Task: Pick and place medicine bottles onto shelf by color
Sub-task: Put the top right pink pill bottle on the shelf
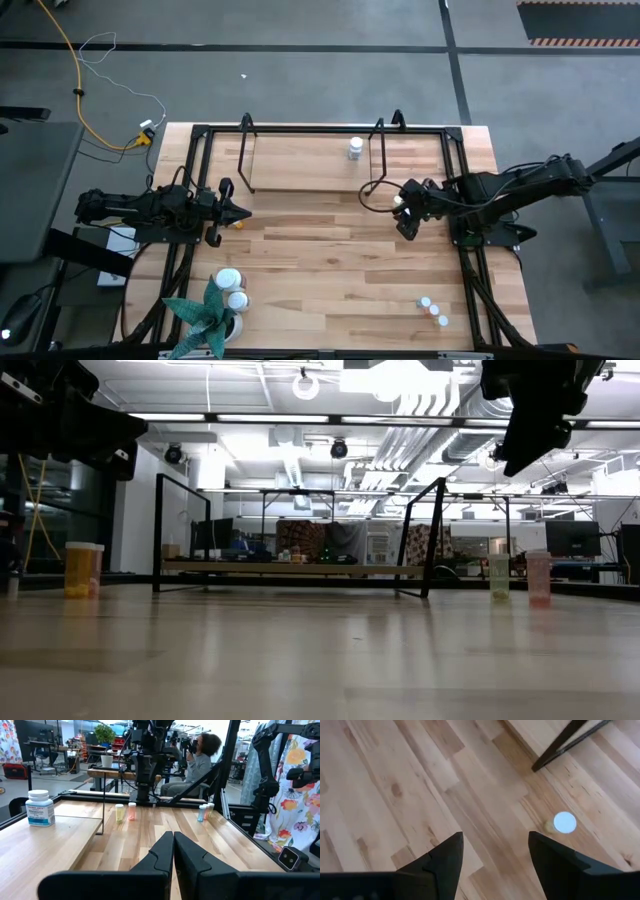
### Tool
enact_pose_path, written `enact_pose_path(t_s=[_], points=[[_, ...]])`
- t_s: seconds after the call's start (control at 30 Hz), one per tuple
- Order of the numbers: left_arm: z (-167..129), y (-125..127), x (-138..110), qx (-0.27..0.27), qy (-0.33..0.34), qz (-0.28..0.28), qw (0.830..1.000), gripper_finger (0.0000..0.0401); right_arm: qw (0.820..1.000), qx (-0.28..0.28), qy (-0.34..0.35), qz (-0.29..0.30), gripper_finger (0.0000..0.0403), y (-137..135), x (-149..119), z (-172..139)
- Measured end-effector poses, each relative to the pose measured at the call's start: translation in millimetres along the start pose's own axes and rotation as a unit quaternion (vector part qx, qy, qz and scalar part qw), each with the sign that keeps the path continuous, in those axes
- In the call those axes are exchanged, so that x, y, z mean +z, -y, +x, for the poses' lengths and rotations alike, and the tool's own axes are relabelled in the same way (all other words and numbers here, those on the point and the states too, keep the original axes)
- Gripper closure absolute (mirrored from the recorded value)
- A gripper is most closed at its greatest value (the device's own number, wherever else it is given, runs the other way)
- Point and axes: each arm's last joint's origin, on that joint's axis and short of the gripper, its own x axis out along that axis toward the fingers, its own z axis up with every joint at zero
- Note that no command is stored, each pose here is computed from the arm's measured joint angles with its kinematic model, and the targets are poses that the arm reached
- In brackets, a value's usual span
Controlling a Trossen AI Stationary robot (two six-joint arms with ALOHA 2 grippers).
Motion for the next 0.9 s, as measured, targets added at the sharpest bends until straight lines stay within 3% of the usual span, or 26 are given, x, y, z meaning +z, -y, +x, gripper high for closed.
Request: enact_pose_path(t_s=[0.17,0.37,0.57,0.9], points=[[0,0,0,0.0,0.0,0.0,1.0,0.0398,0.999,-0.001,-0.039,-0.001,0.0188,3,-5,0],[0,0,0,0.0,0.0,0.0,1.0,0.0398,0.993,-0.071,-0.091,0.017,0.0188,12,-15,1],[0,0,0,0.0,0.0,0.0,1.0,0.0398,0.987,-0.129,-0.096,0.011,0.0188,11,-14,15],[0,0,0,0.0,0.0,0.0,1.0,0.0398,0.971,-0.188,-0.145,-0.004,0.0188,15,-5,46]])
